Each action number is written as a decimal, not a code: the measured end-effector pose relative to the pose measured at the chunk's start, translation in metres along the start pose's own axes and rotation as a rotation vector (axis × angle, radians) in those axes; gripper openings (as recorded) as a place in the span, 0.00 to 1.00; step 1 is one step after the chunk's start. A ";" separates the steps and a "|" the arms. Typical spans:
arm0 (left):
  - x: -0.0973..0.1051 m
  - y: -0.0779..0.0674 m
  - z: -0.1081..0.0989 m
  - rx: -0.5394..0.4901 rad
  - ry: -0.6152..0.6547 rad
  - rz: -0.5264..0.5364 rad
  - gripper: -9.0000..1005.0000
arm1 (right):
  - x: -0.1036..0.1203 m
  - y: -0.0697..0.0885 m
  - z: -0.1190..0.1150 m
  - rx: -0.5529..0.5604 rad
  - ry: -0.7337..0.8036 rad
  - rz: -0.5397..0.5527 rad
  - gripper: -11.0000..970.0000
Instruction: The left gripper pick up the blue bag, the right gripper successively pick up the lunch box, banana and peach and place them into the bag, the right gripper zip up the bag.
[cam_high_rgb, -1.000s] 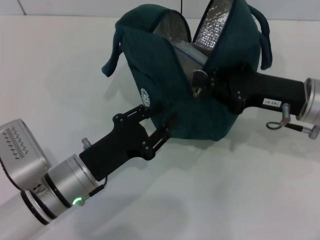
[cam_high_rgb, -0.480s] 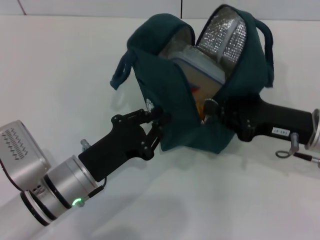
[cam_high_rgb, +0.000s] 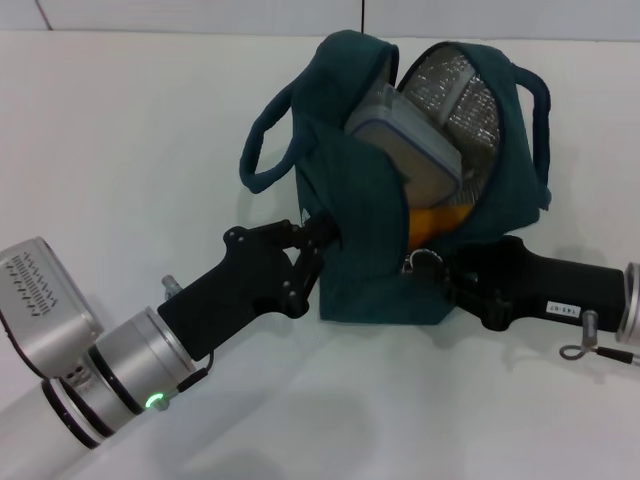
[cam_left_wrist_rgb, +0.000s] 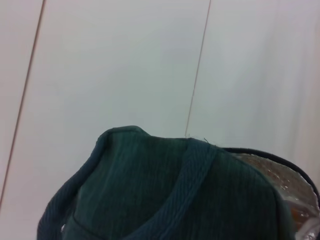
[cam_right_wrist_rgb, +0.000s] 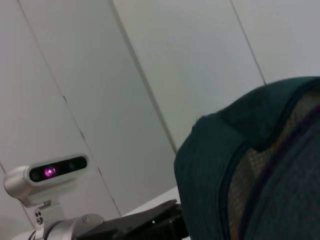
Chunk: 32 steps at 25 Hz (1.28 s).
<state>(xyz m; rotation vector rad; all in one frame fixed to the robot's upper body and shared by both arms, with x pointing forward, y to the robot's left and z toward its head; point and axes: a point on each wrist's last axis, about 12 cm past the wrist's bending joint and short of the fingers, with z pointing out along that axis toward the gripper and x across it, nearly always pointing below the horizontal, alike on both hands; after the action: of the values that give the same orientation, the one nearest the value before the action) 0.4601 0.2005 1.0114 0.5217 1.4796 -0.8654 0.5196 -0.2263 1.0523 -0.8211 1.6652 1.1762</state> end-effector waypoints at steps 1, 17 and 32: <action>0.000 0.000 0.000 -0.001 -0.001 0.000 0.07 | 0.001 0.000 -0.001 0.005 -0.001 0.002 0.07; 0.000 0.002 -0.001 -0.009 0.000 0.005 0.07 | -0.002 0.004 -0.007 -0.013 -0.043 -0.012 0.02; -0.002 0.008 -0.005 0.077 0.061 -0.071 0.14 | -0.036 -0.003 0.004 -0.066 -0.129 -0.050 0.02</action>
<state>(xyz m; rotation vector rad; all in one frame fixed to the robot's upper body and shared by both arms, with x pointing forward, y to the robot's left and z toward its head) 0.4627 0.2096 1.0112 0.5596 1.5321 -0.9724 0.5365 -0.2228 1.0838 -0.8065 1.5000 1.2292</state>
